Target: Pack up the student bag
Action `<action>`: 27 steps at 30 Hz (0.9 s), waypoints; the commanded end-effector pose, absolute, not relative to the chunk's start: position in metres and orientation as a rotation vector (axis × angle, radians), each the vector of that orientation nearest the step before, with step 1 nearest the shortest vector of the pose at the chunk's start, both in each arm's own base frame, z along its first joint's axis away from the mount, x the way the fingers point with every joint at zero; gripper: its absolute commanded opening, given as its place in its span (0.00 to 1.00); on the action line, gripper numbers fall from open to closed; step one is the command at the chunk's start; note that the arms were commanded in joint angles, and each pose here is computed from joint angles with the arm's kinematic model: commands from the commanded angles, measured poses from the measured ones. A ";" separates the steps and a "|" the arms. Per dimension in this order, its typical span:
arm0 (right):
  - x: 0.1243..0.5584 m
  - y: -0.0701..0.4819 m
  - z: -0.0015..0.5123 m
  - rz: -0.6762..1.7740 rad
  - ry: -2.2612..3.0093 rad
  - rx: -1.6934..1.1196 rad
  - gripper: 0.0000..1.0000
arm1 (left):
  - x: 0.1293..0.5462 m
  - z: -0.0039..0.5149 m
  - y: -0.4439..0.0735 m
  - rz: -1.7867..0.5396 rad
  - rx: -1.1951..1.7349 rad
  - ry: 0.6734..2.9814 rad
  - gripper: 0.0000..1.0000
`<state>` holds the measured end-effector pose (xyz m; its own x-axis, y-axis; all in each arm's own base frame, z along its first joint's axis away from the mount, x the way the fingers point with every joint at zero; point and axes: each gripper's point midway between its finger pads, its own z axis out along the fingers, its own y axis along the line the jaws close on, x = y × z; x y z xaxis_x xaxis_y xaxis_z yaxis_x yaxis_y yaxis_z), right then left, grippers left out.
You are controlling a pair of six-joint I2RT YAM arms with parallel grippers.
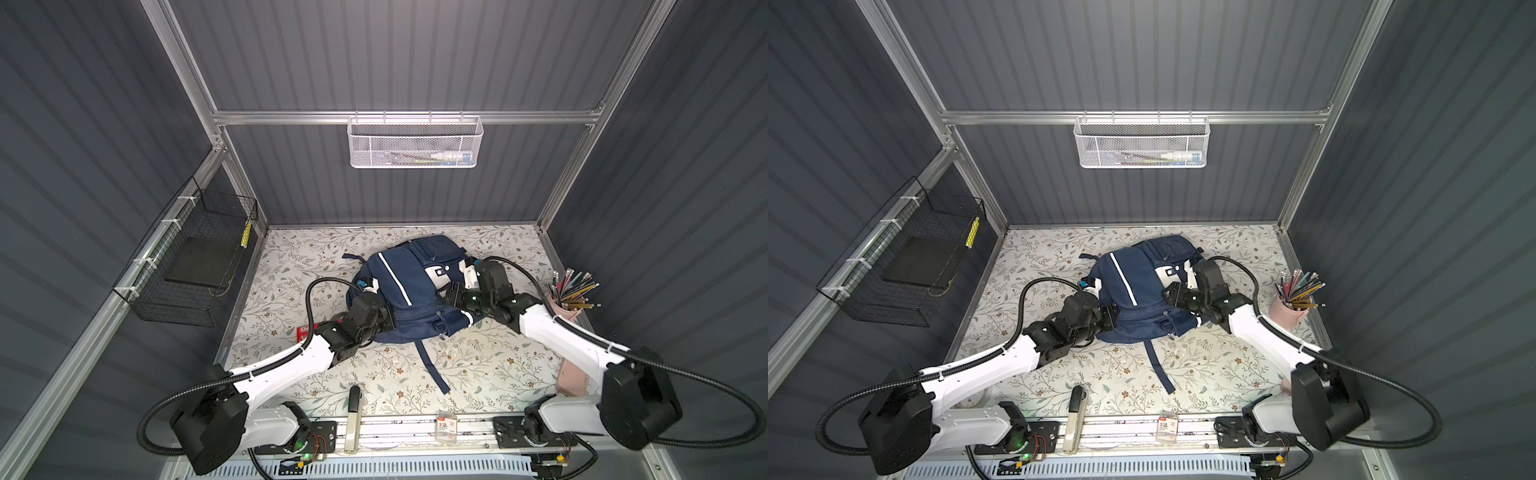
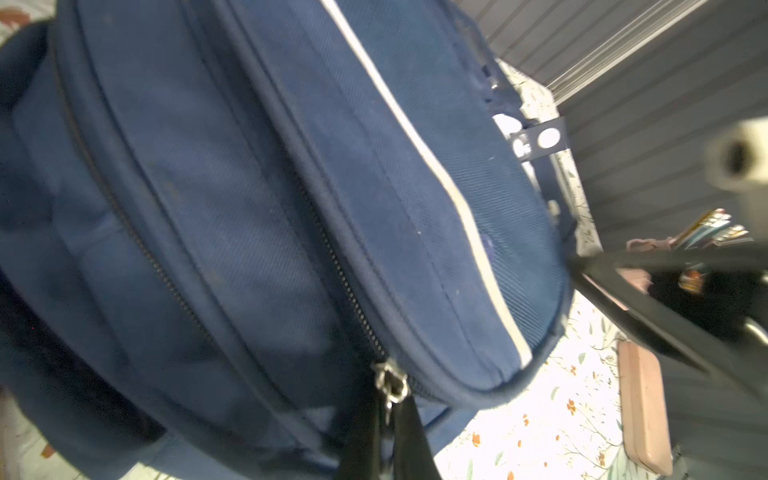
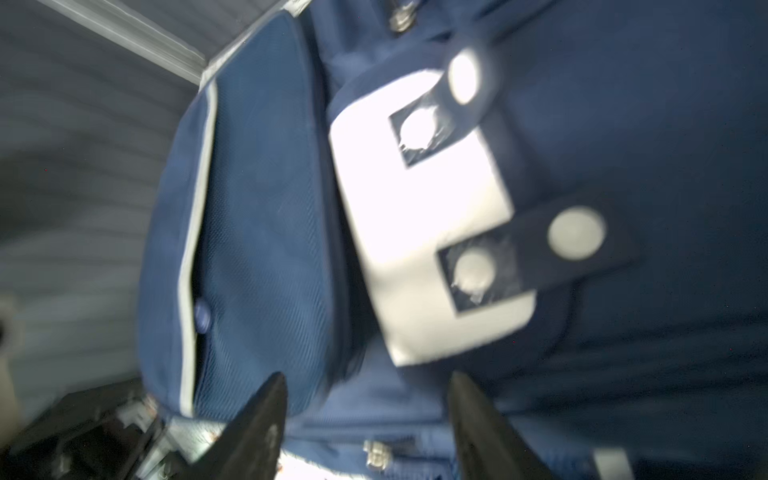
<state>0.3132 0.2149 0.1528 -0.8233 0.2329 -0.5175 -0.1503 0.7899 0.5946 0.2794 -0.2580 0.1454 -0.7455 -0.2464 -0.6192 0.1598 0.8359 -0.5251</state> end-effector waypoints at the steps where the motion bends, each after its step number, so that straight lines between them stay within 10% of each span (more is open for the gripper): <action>1: 0.294 0.212 0.145 0.865 2.335 0.222 0.67 | 0.290 0.165 -0.268 -0.808 -0.089 2.241 0.00; 11: 0.302 0.225 0.099 0.861 2.418 0.263 0.34 | 0.274 0.173 -0.294 -0.859 -0.035 2.271 0.00; 27: 0.315 0.182 0.067 0.377 2.481 0.039 0.16 | 0.272 0.174 -0.271 -0.778 -0.091 2.258 0.00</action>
